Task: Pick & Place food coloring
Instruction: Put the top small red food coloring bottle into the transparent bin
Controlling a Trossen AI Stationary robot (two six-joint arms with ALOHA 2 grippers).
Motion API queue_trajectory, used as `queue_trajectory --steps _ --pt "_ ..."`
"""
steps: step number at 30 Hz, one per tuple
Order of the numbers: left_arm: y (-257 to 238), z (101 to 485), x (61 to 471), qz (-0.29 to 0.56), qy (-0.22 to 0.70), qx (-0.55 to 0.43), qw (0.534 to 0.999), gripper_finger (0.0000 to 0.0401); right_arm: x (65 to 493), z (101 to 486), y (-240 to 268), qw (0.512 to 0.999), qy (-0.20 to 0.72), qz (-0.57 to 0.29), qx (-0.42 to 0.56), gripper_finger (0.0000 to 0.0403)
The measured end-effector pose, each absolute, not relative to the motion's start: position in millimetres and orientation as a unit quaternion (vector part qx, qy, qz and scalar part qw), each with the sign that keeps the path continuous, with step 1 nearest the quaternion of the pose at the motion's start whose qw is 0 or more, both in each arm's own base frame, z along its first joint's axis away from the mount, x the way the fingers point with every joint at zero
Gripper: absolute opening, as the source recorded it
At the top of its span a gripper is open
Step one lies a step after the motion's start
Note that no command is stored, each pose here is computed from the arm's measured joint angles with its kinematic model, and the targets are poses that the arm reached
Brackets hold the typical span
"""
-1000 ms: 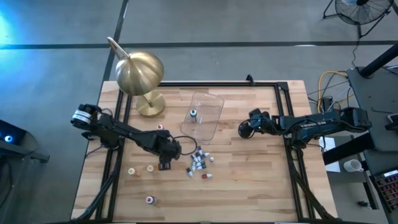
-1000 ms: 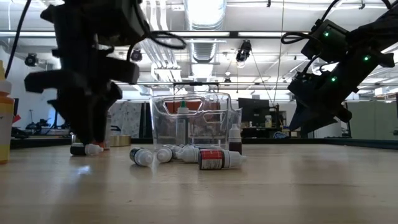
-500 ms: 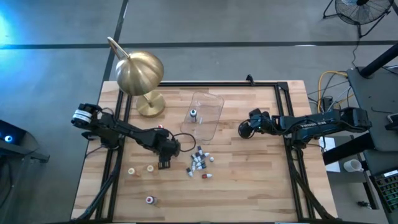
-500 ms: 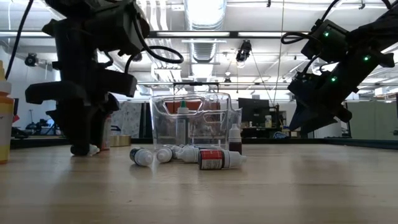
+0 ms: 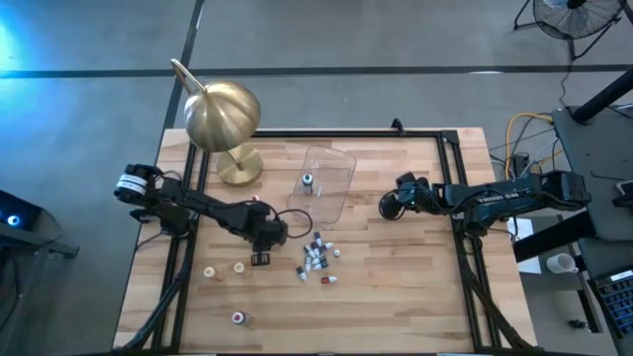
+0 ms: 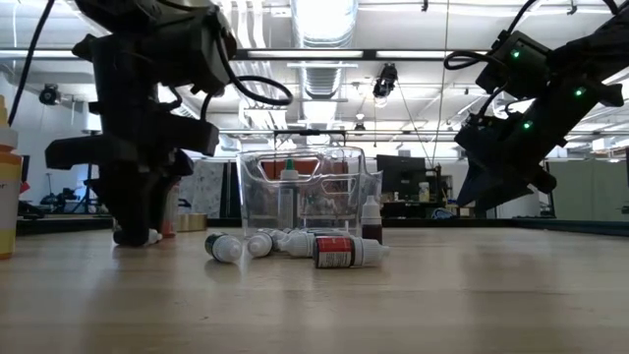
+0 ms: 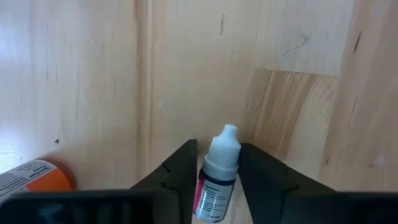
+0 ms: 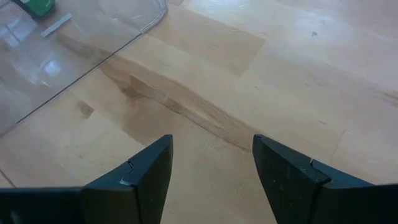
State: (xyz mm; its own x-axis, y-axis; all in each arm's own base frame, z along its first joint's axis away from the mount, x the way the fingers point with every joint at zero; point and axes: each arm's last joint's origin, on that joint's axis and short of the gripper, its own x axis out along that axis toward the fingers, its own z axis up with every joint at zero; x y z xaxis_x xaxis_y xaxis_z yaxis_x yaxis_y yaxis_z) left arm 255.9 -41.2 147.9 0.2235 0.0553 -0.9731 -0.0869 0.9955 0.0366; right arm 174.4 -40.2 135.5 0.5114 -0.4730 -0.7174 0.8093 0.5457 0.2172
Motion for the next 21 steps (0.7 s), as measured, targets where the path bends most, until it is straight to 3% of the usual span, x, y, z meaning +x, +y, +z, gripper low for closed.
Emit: queue_trajectory --steps 8,17,21 --pt "-42 166 271 0.041 0.598 -0.042 0.799 0.0033 174 136 -40 0.825 0.305 -0.389 0.275 0.0215" --pt "-38 223 281 0.066 0.622 0.029 0.780 0.0033 174 136 -40 0.824 0.305 -0.389 0.276 0.0215" --pt "-30 256 294 0.070 0.575 0.090 0.810 0.0033 174 136 -40 0.825 0.305 -0.388 0.277 0.0215"
